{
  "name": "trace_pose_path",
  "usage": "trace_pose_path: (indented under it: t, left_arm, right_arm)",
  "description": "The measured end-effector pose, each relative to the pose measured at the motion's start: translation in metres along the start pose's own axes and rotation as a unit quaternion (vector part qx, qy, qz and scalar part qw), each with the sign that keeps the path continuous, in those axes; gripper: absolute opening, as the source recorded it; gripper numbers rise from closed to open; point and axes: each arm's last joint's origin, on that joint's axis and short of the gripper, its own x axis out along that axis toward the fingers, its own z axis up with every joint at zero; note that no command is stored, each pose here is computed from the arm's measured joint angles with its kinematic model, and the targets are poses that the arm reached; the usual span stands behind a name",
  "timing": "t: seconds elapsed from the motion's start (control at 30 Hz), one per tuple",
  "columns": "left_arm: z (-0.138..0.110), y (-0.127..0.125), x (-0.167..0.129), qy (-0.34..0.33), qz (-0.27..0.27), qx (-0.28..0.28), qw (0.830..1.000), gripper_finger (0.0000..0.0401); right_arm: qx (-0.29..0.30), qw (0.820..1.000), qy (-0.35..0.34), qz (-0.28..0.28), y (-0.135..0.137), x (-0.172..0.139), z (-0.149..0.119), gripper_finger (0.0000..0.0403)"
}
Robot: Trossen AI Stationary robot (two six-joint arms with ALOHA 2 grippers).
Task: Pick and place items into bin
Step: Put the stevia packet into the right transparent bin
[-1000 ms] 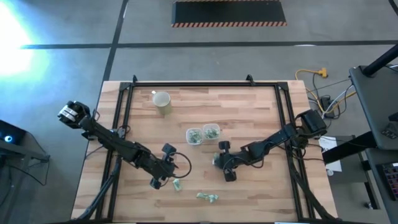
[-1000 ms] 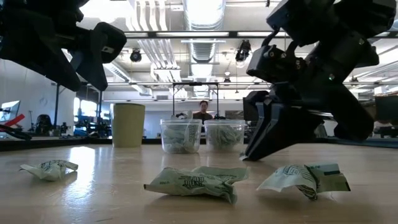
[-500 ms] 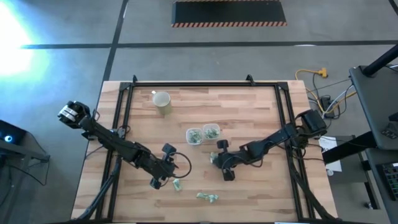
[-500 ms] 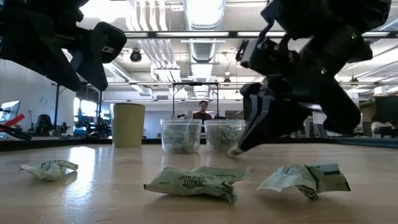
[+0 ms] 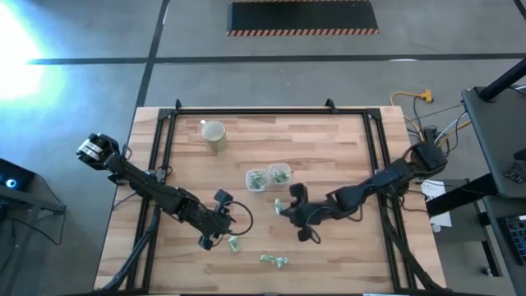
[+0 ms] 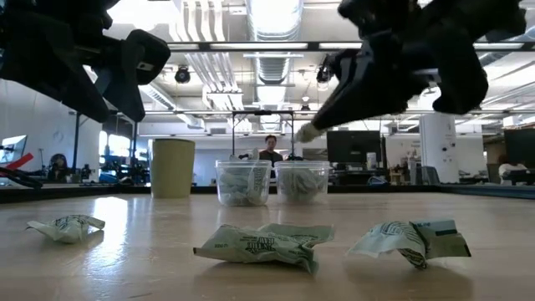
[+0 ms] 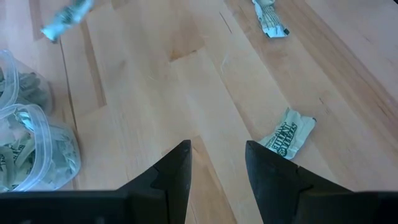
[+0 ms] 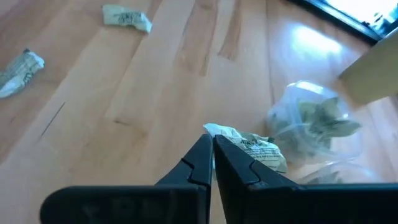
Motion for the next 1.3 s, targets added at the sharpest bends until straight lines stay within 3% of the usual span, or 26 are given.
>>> trace_pose_path:
  t: [0.3, 1.0, 1.3]
  left_arm:
    - [0.0, 0.0, 0.0, 0.0, 0.001, -0.001, 1.0, 0.0135]
    - [0.0, 0.001, 0.0, 0.0, 0.001, -0.001, 1.0, 0.0135]
    - [0.0, 0.002, 0.0, 0.001, 0.003, -0.002, 1.0, 0.0135]
  right_arm:
    - [-0.004, 1.0, -0.02, -0.009, -0.004, -0.014, 0.009, 0.0008]
    - [-0.022, 0.999, -0.005, -0.04, -0.005, -0.014, 0.007, 0.0009]
    - [0.005, 0.985, 0.02, -0.173, -0.019, -0.013, 0.004, 0.0009]
